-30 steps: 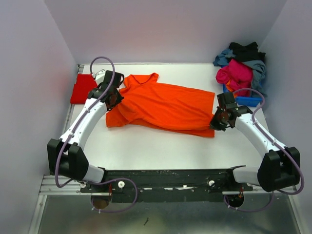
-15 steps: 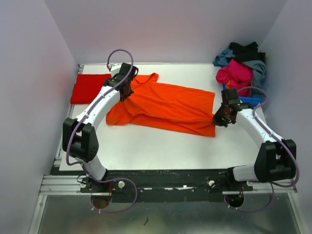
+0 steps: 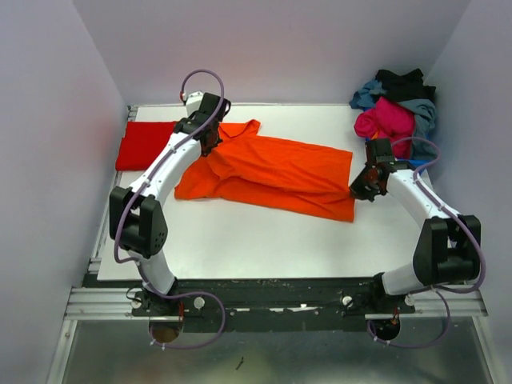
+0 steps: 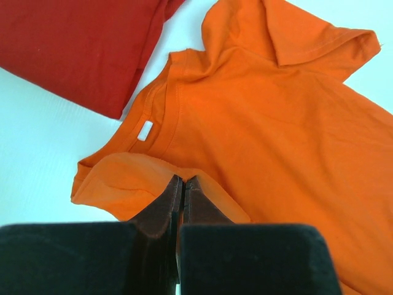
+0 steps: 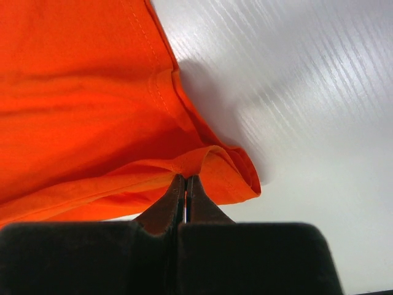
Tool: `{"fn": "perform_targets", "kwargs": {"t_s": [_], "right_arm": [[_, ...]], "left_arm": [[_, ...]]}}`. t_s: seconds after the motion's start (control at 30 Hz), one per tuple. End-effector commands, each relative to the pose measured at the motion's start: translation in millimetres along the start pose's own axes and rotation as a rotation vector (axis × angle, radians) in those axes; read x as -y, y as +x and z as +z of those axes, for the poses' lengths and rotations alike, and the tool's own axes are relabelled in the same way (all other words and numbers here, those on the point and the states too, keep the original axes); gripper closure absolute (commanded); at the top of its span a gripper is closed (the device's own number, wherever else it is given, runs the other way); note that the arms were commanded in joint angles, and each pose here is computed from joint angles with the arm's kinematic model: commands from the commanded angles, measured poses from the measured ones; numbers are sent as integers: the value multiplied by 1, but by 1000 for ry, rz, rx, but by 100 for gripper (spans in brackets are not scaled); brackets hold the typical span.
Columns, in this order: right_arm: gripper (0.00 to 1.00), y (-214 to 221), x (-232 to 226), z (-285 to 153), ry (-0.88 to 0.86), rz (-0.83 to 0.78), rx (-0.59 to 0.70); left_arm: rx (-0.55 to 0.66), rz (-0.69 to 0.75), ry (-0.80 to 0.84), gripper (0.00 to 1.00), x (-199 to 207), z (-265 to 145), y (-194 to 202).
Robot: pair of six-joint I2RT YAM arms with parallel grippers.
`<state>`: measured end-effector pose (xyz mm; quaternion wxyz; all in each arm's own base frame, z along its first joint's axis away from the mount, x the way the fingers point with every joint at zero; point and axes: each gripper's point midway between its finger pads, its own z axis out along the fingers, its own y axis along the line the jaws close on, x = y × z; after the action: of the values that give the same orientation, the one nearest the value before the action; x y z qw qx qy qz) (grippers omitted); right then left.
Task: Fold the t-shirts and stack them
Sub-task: Fold the flattened tshirt in 1/3 of the way
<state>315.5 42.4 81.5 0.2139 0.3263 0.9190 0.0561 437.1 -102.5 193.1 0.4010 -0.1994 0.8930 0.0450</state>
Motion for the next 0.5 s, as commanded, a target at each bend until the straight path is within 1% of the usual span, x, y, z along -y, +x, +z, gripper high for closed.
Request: {"fn": "perform_targets", "kwargs": {"t_s": [0.0,0.47], "right_arm": [[99,-20,-7,0,-20,13,43],[99,-40,-11,13,-10,30,50]], "left_arm": [[24,24,-2,100,14,7,-10],[35,41,-12,100,29,29,-15]]}}
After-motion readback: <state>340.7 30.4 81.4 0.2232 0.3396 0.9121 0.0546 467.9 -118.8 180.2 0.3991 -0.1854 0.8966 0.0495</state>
